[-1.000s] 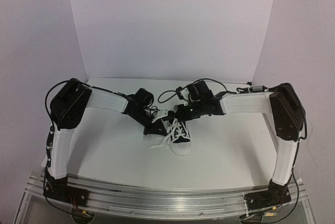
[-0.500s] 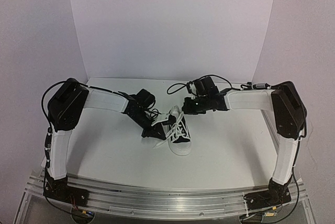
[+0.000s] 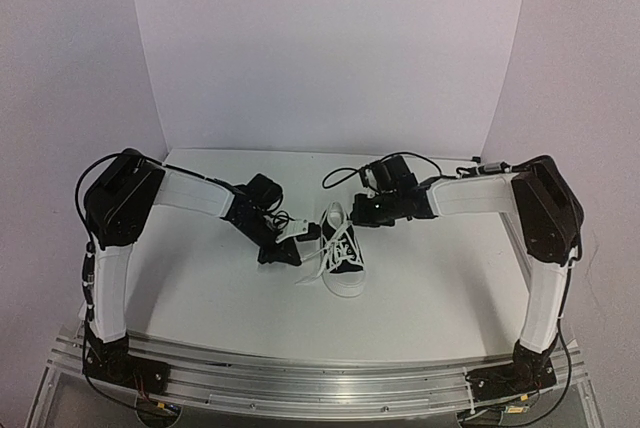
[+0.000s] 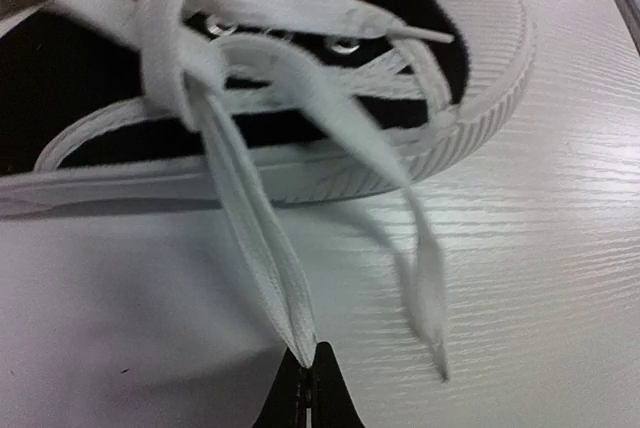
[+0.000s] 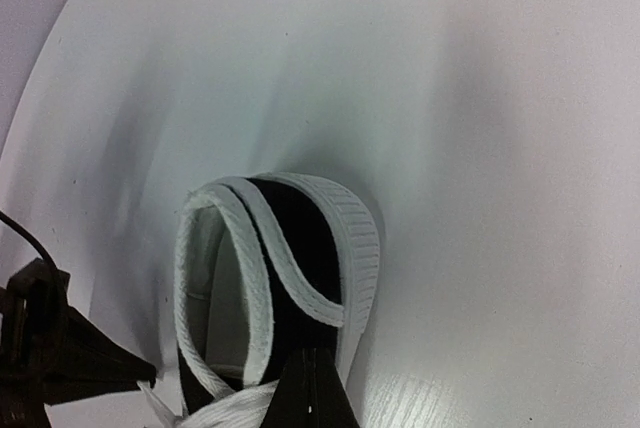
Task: Tie the shoes
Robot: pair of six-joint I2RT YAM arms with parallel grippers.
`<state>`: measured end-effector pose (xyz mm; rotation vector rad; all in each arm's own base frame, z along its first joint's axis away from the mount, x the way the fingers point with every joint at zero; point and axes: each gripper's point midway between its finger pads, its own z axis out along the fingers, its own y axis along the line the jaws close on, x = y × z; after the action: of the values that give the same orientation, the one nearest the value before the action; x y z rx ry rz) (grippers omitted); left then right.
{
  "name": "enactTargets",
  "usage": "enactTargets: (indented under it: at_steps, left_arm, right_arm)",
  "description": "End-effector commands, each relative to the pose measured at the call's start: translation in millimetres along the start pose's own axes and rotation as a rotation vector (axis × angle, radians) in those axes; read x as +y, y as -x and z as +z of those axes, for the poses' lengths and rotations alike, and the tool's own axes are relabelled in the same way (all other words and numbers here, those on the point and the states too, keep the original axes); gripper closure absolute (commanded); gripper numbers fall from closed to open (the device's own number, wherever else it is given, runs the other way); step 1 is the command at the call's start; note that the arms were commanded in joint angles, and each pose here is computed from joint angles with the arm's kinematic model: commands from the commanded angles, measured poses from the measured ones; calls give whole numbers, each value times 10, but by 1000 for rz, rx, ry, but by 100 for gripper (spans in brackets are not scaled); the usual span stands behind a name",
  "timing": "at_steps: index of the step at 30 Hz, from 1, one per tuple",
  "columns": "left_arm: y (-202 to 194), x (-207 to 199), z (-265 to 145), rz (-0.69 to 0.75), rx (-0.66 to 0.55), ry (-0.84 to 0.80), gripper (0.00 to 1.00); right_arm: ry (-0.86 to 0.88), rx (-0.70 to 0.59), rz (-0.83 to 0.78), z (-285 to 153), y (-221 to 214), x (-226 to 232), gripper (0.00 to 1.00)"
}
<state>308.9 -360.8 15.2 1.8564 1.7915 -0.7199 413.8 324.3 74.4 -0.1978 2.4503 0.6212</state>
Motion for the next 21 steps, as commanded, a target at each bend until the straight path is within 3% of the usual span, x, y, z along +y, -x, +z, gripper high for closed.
enactTargets:
  at_steps: [1, 8, 14, 21]
  left_arm:
    - [-243, 393, -12, -94, 52, 84, 100]
    - [-131, 652, -32, -83, 24, 139, 100]
    - [268, 1027, -63, -10, -63, 205, 100]
    - [794, 1518, -195, 85, -171, 323, 100]
  right_arm:
    - [-41, -18, 41, -52, -26, -164, 100]
    - [4, 13, 88, -211, -191, -120, 100]
    - [68, -4, 74, -450, -244, 195, 100]
    - [84, 50, 112, -521, -602, 362, 100]
